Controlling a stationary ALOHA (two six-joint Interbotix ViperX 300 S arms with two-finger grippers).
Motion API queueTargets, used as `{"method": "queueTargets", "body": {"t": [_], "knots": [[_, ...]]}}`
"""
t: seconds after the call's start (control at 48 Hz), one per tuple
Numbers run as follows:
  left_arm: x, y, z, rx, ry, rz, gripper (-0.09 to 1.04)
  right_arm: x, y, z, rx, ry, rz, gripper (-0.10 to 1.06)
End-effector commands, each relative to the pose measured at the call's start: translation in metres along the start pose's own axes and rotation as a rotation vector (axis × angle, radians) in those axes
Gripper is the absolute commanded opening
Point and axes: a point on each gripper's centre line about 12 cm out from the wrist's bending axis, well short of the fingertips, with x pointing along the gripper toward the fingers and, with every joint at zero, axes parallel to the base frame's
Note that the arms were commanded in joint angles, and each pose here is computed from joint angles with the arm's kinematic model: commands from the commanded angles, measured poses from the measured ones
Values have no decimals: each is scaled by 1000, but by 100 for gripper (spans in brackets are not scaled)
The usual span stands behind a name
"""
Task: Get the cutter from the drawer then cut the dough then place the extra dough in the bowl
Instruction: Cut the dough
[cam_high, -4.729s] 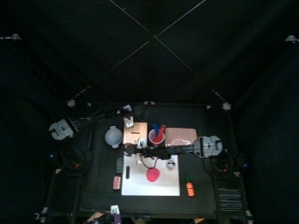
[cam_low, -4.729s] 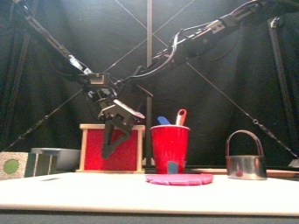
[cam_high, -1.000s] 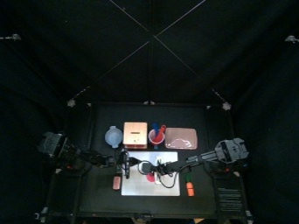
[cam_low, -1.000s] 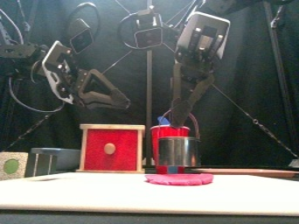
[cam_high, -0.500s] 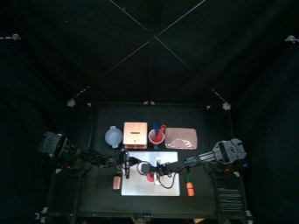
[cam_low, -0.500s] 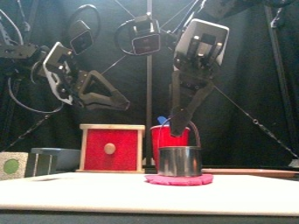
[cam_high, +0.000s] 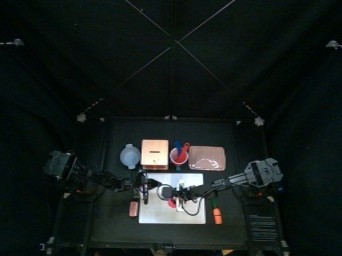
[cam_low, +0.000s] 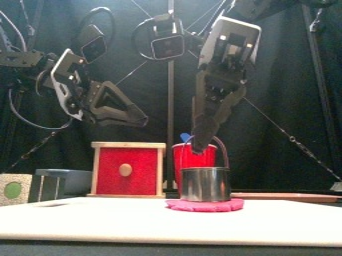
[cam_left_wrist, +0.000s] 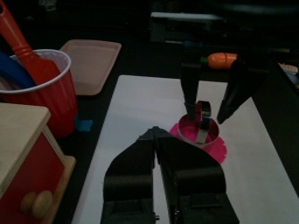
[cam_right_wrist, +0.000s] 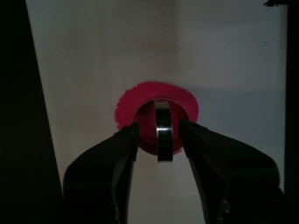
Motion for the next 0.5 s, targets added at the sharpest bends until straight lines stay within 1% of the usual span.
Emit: {"method": "queueTargets", "body": {"t": [0.021, 0.062, 0.146, 0.188, 0.25, 0.271, 0.312, 0.333, 0.375, 0.417, 0.458, 0.5], "knots": [[4, -1, 13, -23, -40, 9, 53, -27, -1, 9, -18, -98, 17, 85], [4, -1, 14, -27, -45, 9, 54, -33, -2, 7, -36, -129, 18, 85], [6, -1, 17, -32, -52, 12, 54, -44, -8, -1, -60, -195, 20, 85], [8, -2, 19, -34, -59, 12, 54, -49, -10, -7, -84, -241, 28, 85], [10, -2, 21, -35, -69, 15, 54, -56, -11, -13, -130, -331, 51, 85], [10, -3, 22, -36, -73, 15, 54, -60, -10, -17, -153, -375, 69, 85], [11, -3, 24, -36, -83, 16, 54, -63, -9, -23, -192, -431, 88, 85], [11, -3, 25, -35, -87, 15, 54, -65, -9, -25, -200, -459, 103, 85], [12, -3, 26, -35, -96, 18, 54, -68, -9, -31, -212, -504, 126, 85], [13, -4, 27, -32, -108, 18, 54, -68, -10, -36, -213, -541, 149, 85], [14, -6, 28, -24, -123, 14, 54, -68, -13, -40, -200, -571, 168, 85], [16, -8, 29, -11, -142, 8, 54, -65, -16, -45, -178, -592, 184, 85]]}}
